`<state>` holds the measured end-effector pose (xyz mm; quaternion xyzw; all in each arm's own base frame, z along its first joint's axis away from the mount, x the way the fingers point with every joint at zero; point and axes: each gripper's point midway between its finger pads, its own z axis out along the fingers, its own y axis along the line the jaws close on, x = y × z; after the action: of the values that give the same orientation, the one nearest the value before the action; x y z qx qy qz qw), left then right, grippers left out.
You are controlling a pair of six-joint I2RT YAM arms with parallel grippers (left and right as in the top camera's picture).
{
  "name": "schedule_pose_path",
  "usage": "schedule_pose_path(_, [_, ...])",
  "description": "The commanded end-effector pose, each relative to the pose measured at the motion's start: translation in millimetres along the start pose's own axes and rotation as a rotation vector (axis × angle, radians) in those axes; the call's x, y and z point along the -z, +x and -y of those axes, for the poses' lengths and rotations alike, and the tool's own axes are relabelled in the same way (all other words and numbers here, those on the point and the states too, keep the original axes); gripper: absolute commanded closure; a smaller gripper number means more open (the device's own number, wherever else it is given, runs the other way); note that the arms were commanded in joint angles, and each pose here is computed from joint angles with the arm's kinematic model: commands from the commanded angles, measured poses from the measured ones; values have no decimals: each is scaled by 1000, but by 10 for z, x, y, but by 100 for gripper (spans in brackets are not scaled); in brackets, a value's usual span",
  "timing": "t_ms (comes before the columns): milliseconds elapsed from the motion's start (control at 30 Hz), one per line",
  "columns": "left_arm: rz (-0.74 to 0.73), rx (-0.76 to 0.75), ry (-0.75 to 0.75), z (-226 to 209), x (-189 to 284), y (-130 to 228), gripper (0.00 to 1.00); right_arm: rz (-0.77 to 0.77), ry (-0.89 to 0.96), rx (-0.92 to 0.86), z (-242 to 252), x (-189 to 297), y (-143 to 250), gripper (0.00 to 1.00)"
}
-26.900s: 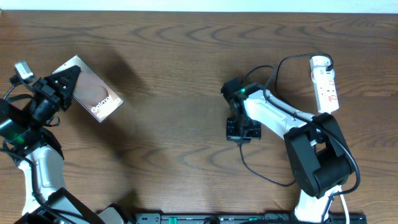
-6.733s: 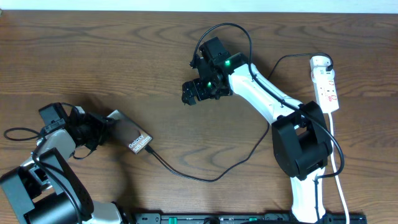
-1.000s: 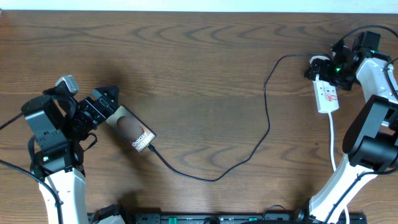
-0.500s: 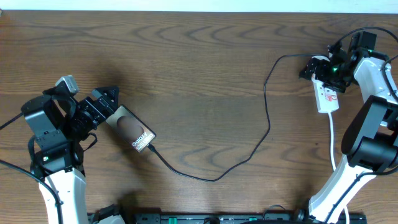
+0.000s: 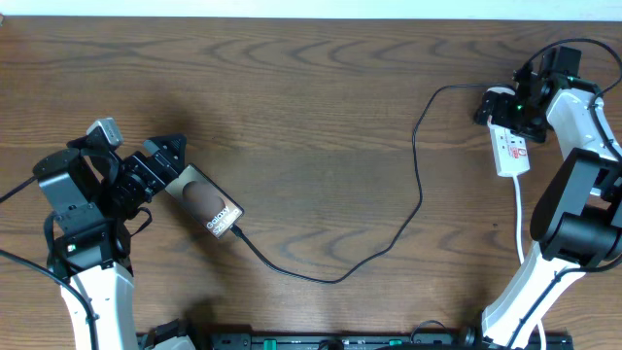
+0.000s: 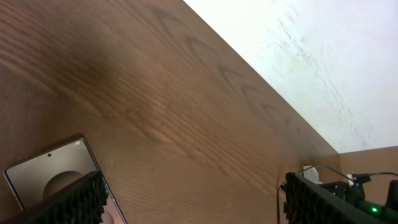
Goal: Plug charger to phone and switch on socket
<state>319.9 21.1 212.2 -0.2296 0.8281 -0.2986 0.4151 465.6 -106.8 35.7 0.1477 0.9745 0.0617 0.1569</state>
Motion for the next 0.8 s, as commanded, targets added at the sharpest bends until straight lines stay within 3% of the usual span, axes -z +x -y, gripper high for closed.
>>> schedule_pose_path(0, [-1,-22,-6,-1,-8,-2,12,-39,59,2,104,-152,121,1])
schedule_pose_path(767, [-2,-21,-6,-4,-9,0,12,-15,-142,0,-243,-138,57,1])
